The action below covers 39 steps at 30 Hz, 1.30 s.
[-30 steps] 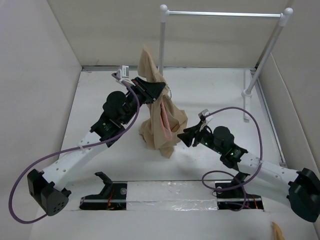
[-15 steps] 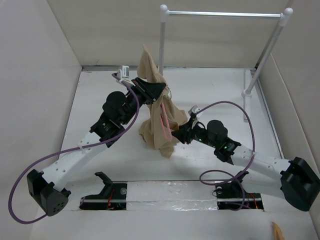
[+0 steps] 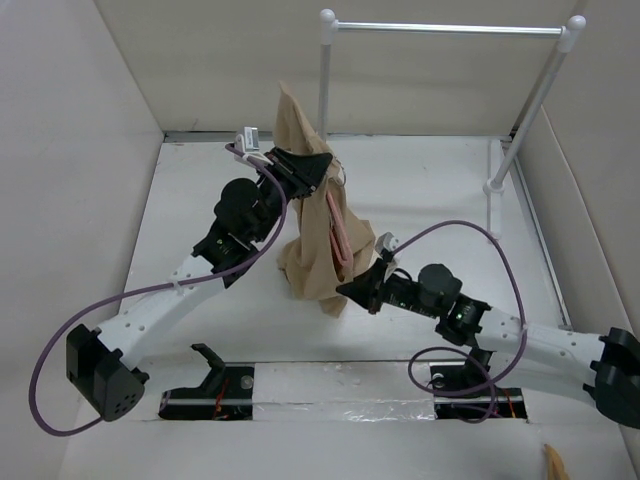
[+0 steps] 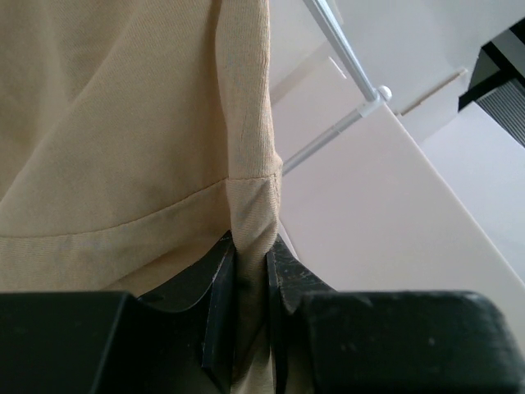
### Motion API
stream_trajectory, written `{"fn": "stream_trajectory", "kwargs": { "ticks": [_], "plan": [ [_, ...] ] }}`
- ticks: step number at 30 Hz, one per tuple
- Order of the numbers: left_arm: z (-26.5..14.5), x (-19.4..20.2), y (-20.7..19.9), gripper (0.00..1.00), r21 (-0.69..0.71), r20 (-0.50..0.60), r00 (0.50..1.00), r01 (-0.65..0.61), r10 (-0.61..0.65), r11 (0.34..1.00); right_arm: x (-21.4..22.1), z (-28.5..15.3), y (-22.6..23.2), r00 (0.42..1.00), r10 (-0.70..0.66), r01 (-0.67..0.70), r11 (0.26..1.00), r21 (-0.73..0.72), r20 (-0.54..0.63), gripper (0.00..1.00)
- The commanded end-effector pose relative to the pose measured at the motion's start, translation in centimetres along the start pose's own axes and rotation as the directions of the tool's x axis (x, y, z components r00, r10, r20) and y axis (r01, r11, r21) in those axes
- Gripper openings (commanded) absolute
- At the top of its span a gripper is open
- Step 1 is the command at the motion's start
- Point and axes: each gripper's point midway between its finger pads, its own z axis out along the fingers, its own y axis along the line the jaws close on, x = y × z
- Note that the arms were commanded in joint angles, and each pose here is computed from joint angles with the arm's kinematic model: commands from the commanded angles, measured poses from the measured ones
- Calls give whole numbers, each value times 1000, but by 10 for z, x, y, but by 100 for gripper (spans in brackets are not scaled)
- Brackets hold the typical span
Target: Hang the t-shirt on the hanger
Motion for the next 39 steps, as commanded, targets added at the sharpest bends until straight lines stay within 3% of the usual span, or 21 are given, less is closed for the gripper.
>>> {"fn": "stream_trajectory", "kwargs": {
  "ticks": [1, 12, 15, 20, 24, 26, 31, 33, 35, 36, 37, 39],
  "plan": [
    [9, -38, -20, 0, 76, 159, 987, 4, -16, 997, -20, -13, 12, 994, 64, -63, 998, -12, 89, 0],
    [26, -30, -5, 0, 80, 179, 984, -36, 21, 996, -40, -40, 24, 983, 159, -161, 987, 15, 96, 0],
    [28, -14, 10, 0, 63, 148, 988, -42, 32, 997, -59, -43, 33, 983, 162, -165, 986, 25, 88, 0],
    [24, 18, 32, 0, 28, 71, 997, -34, 32, 999, -119, -48, 42, 977, 131, -140, 989, 41, 170, 0],
    [22, 27, 35, 0, 29, 38, 999, -20, 19, 999, -142, -36, 45, 979, 109, -119, 992, 50, 170, 0],
    [17, 29, 31, 0, 44, 34, 999, -9, 8, 999, -149, -27, 33, 979, 94, -117, 985, 123, 183, 0],
    [11, 40, 21, 0, 73, -25, 999, 33, -31, 997, -139, 23, 15, 994, 68, -84, 975, 204, 86, 0],
    [5, 36, 21, 0, 59, -24, 999, 24, -22, 998, -123, 25, 9, 997, 73, -73, 968, 239, 6, 0],
    [0, 28, 22, 0, 65, -24, 999, 51, -49, 997, -119, 18, 0, 996, 82, -87, 955, 285, 29, 0],
    [-1, 26, 20, 0, 75, -30, 998, 60, -58, 995, -119, 13, -3, 996, 80, -90, 950, 298, 45, 2],
    [-3, 24, 20, 0, 76, -34, 998, 63, -61, 995, -116, 8, -6, 996, 79, -88, 945, 316, 43, 17],
    [-7, 22, 18, 0, 69, -41, 997, 65, -63, 995, -113, -4, -11, 996, 82, -83, 935, 345, 16, 35]
  ]
}}
